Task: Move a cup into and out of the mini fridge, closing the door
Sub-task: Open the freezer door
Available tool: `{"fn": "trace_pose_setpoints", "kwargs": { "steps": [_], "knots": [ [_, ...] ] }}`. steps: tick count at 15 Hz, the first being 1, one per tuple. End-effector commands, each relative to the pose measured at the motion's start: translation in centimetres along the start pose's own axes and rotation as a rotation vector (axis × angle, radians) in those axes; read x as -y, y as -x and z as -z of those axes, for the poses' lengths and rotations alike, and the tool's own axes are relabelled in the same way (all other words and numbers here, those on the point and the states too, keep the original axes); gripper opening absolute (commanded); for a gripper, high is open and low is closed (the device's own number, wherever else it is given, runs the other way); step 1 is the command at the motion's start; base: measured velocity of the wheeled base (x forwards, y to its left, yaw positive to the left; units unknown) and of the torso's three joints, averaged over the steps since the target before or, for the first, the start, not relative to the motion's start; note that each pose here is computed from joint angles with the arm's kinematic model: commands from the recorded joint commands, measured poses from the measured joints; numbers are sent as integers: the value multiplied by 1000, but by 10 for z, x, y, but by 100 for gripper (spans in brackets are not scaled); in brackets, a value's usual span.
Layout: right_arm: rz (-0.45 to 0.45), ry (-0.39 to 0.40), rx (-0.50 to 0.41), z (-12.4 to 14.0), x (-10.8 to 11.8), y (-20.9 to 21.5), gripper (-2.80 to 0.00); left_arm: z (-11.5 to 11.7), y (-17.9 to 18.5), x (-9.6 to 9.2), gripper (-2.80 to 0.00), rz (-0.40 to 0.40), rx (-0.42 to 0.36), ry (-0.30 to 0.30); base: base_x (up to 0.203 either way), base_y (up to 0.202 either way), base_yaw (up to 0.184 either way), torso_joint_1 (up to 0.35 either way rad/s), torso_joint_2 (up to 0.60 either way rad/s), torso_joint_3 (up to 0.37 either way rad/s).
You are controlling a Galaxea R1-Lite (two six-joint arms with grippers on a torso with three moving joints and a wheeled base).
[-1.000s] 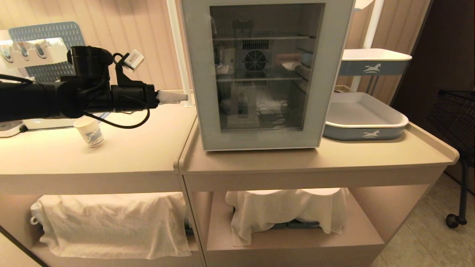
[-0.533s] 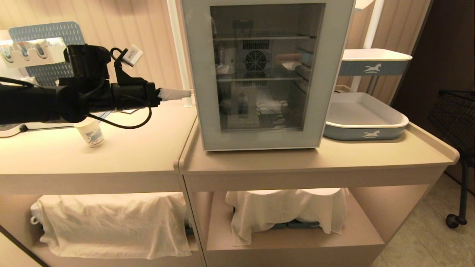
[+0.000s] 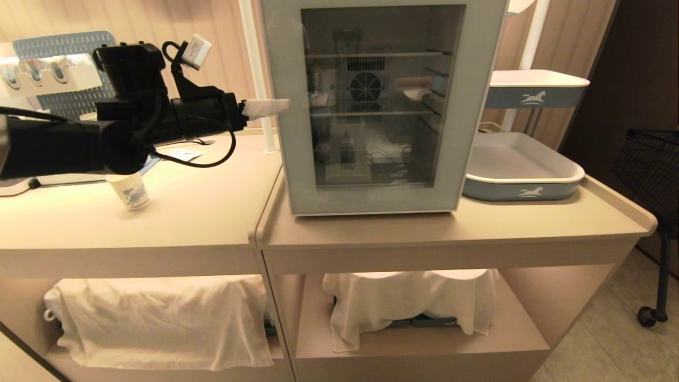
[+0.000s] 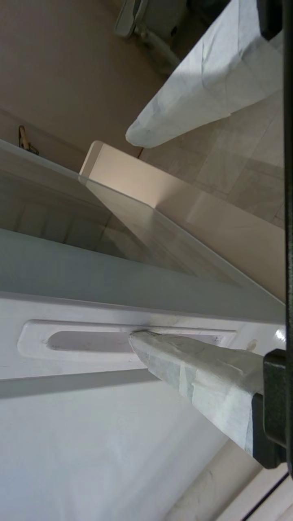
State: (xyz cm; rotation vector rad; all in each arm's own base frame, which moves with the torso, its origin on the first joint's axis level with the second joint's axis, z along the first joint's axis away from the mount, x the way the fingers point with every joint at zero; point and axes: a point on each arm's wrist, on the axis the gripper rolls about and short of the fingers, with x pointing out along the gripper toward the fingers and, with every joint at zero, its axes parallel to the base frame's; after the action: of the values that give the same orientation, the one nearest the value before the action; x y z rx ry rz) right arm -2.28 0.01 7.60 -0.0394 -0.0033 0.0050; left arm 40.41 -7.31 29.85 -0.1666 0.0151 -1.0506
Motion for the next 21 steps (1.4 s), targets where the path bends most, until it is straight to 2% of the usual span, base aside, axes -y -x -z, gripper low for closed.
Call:
{"fn": "trace_pose_setpoints", "kwargs": {
  "steps": [1,3,12,16,21],
  "knots": [
    [-1,1,3,0,0,0,-280,-3,-7,8,0,26,8,-15,0,0,0,0,0,0],
    [-1,1,1,0,0,0,-280,2,-12,1,0,27,18,-32,0,0,0,0,0,0],
    [0,1,2,0,0,0,-280,7,-21,4,0,17,18,-23,0,0,0,0,0,0],
    [-1,1,0,0,0,0,-280,3,-21,18,0,38,17,-22,0,0,0,0,0,0],
    [0,1,0,0,0,0,-280,-3,-3,49,0,57,-2,10,0,0,0,0,0,0]
  ]
}}
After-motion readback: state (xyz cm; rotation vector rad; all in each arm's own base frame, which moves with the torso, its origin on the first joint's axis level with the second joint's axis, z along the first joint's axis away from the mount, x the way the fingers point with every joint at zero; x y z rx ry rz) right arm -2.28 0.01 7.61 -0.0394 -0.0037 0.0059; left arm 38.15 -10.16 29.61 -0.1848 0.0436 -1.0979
